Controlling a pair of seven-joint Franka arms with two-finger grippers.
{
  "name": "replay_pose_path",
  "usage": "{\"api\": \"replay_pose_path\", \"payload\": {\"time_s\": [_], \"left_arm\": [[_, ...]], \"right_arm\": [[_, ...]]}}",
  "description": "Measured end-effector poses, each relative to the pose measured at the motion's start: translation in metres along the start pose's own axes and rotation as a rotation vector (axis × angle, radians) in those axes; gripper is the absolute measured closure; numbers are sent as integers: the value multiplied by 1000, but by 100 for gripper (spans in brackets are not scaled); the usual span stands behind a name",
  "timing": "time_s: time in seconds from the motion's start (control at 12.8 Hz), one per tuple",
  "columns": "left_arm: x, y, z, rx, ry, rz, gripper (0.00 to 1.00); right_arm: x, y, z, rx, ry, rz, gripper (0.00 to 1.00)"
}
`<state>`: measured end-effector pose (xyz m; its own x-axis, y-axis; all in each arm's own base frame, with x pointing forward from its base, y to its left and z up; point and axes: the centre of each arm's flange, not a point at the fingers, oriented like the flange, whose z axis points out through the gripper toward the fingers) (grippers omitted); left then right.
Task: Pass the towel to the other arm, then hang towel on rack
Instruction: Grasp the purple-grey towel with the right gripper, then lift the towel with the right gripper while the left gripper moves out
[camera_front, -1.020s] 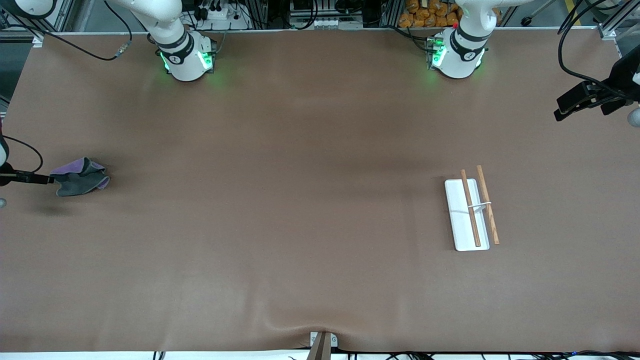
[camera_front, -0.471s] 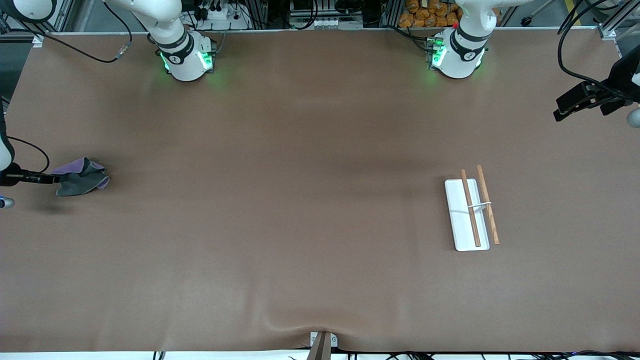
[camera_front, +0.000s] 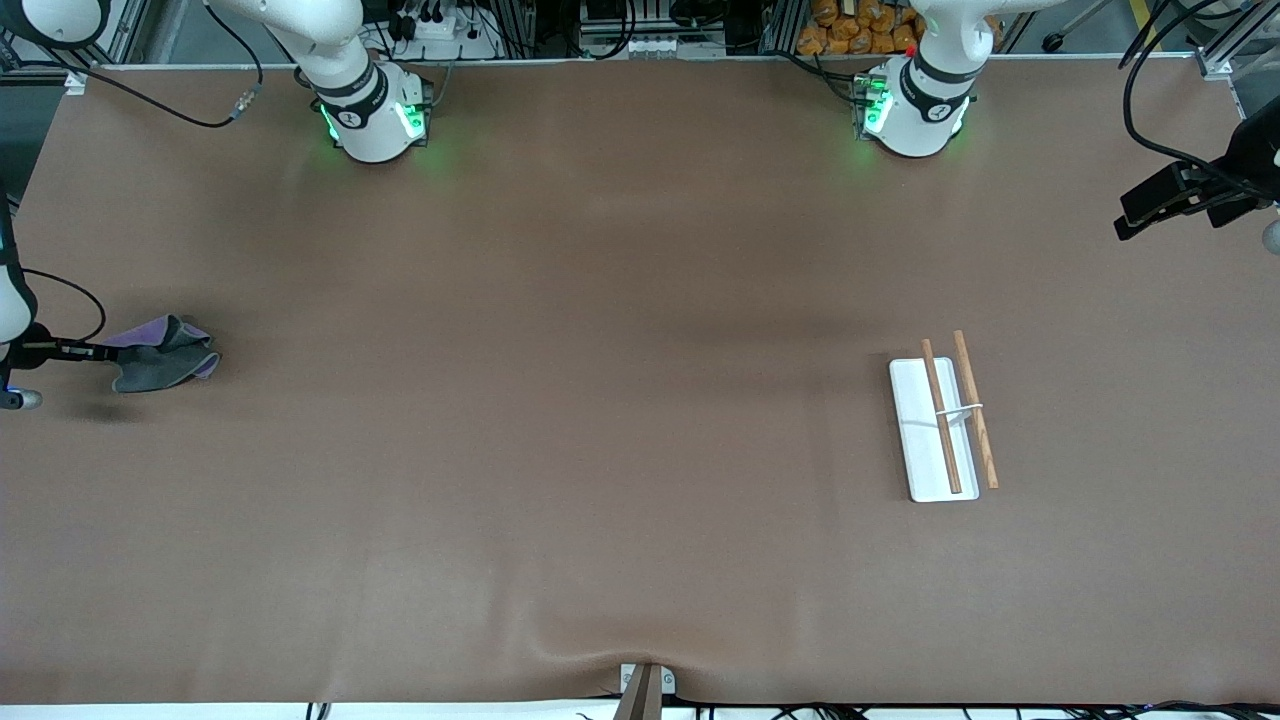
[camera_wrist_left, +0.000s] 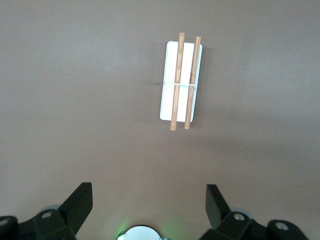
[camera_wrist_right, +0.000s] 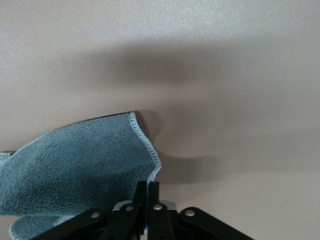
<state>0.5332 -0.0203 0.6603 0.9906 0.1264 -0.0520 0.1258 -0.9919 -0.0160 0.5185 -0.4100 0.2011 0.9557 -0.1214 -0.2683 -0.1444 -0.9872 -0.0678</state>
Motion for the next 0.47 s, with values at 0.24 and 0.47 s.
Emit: {"api": "replay_pose_path", "payload": {"time_s": [0.24, 0.47], "left_arm": [[1, 5, 2, 1, -4, 14, 0], [8, 6, 12, 1, -22, 16, 0]], "right_arm": [[1, -7, -1, 14, -19, -14, 98], [4, -18, -17, 36, -67, -32, 98]]}}
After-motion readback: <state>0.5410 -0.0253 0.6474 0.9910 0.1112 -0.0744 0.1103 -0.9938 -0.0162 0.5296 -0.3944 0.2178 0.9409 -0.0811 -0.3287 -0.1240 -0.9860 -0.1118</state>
